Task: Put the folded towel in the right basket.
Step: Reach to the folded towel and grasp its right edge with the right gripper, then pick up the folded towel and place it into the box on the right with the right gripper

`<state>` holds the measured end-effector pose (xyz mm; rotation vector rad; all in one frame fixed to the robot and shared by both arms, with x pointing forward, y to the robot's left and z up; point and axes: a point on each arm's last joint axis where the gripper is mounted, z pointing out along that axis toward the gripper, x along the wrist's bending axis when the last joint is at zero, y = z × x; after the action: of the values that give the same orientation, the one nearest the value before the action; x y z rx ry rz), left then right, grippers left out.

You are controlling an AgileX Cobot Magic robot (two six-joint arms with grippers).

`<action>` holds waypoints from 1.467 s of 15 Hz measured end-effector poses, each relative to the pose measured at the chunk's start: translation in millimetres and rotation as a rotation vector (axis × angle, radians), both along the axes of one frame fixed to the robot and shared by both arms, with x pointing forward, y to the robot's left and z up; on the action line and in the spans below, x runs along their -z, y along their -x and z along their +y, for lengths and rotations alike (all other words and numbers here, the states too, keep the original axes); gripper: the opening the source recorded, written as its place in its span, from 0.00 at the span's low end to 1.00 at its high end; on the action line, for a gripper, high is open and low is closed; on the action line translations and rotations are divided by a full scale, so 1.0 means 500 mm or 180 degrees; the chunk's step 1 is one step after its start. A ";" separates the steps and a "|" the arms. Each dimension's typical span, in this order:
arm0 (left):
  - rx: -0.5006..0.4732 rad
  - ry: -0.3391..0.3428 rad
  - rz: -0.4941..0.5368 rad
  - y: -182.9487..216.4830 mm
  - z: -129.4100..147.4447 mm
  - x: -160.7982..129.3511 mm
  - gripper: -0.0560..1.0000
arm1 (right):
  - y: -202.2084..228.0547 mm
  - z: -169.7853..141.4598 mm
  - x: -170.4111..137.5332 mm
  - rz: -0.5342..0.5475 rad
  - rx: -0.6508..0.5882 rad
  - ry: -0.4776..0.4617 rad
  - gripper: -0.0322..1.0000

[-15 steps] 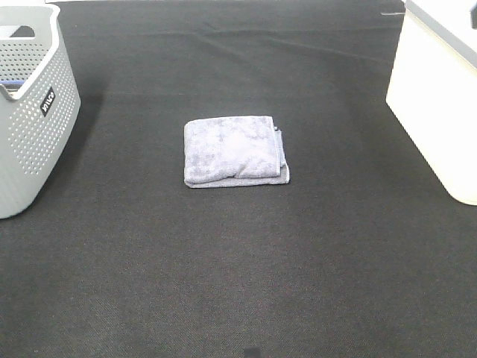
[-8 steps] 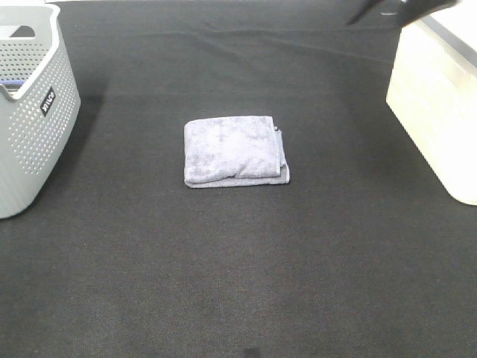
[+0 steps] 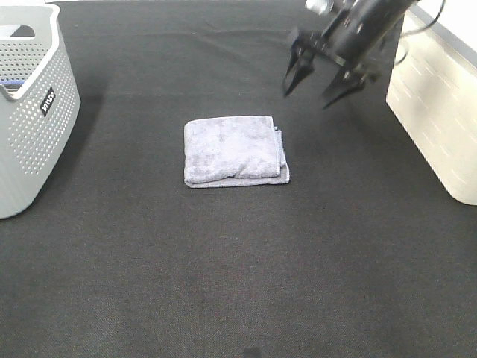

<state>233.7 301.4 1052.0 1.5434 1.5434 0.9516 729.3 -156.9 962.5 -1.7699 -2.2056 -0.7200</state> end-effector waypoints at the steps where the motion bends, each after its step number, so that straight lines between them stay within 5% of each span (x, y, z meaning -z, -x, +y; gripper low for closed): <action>1: 0.0000 0.0000 0.0000 0.000 0.000 0.000 0.98 | -0.012 0.003 0.034 0.0059 -0.0004 0.0008 0.75; 7: 0.0000 0.0000 0.0000 0.000 0.000 0.000 0.98 | -0.027 0.016 0.167 0.0400 -0.0027 -0.0127 0.75; 14: 0.0000 0.0000 0.0000 0.000 0.000 0.000 0.98 | -0.019 0.061 0.188 0.0448 -0.0187 -0.0438 0.67; 16: 0.0000 0.0000 0.0000 0.000 0.000 0.000 0.98 | -0.010 0.084 0.195 0.0464 -0.0274 -0.0437 0.53; 19: 0.0000 0.0000 0.0000 0.000 0.000 0.000 0.98 | -0.008 0.086 0.203 0.0479 -0.0291 -0.0413 0.10; 22: 0.0000 0.0000 0.0000 0.000 0.000 0.000 0.98 | -0.010 0.085 0.179 0.0350 -0.0378 -0.0400 0.10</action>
<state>233.7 301.4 1052.0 1.5434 1.5434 0.9516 734.2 -114.4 873.3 -1.5661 -2.1234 -0.7009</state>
